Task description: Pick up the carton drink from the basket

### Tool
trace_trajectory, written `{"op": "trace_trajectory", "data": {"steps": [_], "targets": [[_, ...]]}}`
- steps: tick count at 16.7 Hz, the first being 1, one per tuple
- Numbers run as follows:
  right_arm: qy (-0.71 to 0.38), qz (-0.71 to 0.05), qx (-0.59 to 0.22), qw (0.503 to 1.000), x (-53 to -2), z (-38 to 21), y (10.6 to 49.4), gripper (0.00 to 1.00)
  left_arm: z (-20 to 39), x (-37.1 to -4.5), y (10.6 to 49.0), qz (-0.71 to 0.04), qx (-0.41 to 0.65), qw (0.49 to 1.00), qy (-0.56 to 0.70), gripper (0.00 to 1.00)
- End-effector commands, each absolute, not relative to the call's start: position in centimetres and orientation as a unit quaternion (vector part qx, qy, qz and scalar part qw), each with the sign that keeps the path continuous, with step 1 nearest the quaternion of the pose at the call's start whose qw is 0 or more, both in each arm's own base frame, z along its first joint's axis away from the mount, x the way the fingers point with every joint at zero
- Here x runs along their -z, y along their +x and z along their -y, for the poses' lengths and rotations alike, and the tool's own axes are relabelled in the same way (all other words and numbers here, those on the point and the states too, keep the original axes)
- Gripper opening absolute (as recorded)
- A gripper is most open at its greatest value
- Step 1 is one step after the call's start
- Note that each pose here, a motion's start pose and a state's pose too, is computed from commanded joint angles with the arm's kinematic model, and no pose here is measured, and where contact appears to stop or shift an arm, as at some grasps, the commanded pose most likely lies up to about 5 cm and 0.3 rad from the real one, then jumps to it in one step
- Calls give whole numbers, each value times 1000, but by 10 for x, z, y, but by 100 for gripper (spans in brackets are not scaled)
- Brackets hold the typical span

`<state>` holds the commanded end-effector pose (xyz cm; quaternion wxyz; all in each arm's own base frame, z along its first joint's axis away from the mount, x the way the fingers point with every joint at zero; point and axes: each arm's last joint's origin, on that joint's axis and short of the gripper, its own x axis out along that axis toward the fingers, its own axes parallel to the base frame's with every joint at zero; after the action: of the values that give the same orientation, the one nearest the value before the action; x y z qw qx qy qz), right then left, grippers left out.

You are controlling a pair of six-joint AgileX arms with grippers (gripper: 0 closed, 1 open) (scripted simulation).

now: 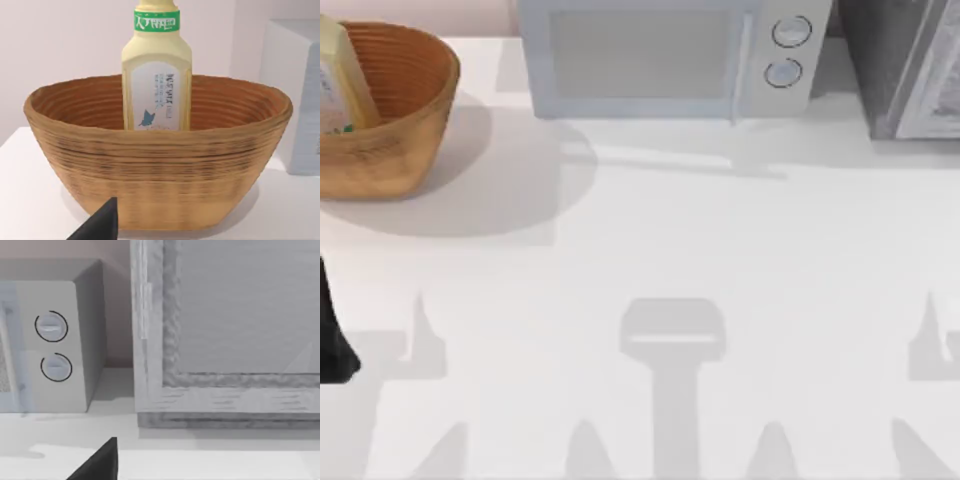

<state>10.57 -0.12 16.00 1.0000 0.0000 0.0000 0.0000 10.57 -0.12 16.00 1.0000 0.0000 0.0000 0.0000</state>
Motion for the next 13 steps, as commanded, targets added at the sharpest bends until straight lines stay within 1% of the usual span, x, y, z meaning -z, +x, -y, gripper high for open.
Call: {"op": "trace_trajectory", "data": {"steps": [6, 10, 13], "targets": [[0, 0, 0, 1000, -160, 1, 106, 100, 1, -166, 111, -9, 1, 1000, -2, 100], [0, 0, 0, 1000, -160, 1, 106, 100, -1, -187, 127, -9, 4, 1000, -4, 100], [0, 0, 0, 1000, -160, 1, 106, 100, -3, -205, 152, -6, 5, 1000, -5, 100]]}}
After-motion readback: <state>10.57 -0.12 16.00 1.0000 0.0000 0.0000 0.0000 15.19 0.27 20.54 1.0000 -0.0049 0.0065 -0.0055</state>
